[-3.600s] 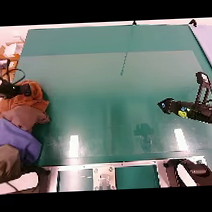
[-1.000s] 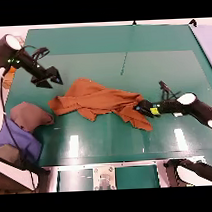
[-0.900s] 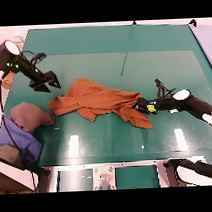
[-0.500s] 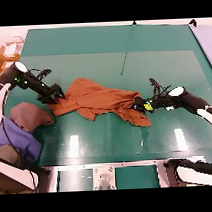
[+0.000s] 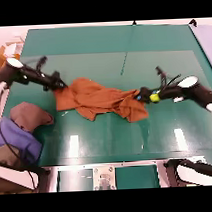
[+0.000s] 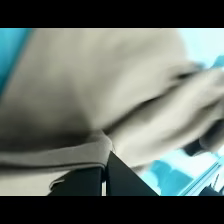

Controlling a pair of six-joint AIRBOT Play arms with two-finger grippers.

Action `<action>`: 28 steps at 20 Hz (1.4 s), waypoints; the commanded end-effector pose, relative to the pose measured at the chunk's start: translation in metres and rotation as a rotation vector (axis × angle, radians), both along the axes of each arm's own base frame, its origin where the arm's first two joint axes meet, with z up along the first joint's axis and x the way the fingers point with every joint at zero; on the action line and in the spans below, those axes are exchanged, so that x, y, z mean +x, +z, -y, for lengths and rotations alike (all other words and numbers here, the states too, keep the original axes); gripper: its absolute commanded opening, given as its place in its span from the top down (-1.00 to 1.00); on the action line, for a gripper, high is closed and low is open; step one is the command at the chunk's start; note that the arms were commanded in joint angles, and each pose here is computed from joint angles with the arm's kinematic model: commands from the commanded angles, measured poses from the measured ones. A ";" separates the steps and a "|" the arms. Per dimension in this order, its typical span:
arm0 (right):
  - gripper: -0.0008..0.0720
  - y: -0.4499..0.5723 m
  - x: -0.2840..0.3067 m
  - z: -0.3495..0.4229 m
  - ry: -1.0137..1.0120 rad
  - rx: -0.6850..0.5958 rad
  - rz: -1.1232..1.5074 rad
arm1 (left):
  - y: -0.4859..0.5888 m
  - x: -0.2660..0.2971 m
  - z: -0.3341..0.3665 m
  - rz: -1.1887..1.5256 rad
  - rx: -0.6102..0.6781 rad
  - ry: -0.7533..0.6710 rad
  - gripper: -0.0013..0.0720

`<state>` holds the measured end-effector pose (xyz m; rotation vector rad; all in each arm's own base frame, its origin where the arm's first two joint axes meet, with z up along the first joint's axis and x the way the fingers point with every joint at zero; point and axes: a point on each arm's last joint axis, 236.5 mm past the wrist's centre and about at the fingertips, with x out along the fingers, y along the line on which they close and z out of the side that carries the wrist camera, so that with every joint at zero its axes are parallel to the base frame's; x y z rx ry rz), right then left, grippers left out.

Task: Fold the shirts.

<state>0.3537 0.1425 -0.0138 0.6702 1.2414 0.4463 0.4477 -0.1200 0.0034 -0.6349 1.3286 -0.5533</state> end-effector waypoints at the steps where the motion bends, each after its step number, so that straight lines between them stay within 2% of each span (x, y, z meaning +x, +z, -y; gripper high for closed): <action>1: 0.95 0.099 0.015 0.034 0.010 0.027 0.160 | 0.132 0.021 0.006 0.329 -0.021 0.000 0.92; 4: 0.95 0.214 0.018 0.068 -0.023 -0.025 0.422 | 0.327 -0.008 0.011 0.813 -0.018 0.042 0.92; 7: 0.95 0.325 -0.004 0.094 -0.100 -0.147 0.714 | 0.498 -0.105 0.011 1.289 -0.006 0.123 0.92; 11: 0.95 0.421 -0.060 0.103 -0.192 -0.313 0.990 | 0.605 -0.249 0.009 1.712 0.034 0.209 0.92; 14: 0.95 0.430 -0.088 0.091 -0.186 -0.358 1.037 | 0.625 -0.284 -0.006 1.827 0.126 0.292 0.91; 17: 0.95 0.404 -0.089 0.089 -0.173 -0.335 0.968 | 0.603 -0.245 -0.022 1.721 0.186 0.337 0.91; 22: 0.95 0.282 -0.049 0.105 -0.218 -0.184 0.682 | 0.474 -0.090 -0.031 1.310 0.198 0.268 0.91; 25: 0.95 0.162 -0.023 0.115 -0.298 -0.102 0.455 | 0.365 0.012 -0.015 1.065 0.095 0.177 0.91; 28: 0.95 0.041 -0.016 0.129 -0.393 -0.076 0.204 | 0.230 0.098 0.040 0.866 0.028 0.072 0.91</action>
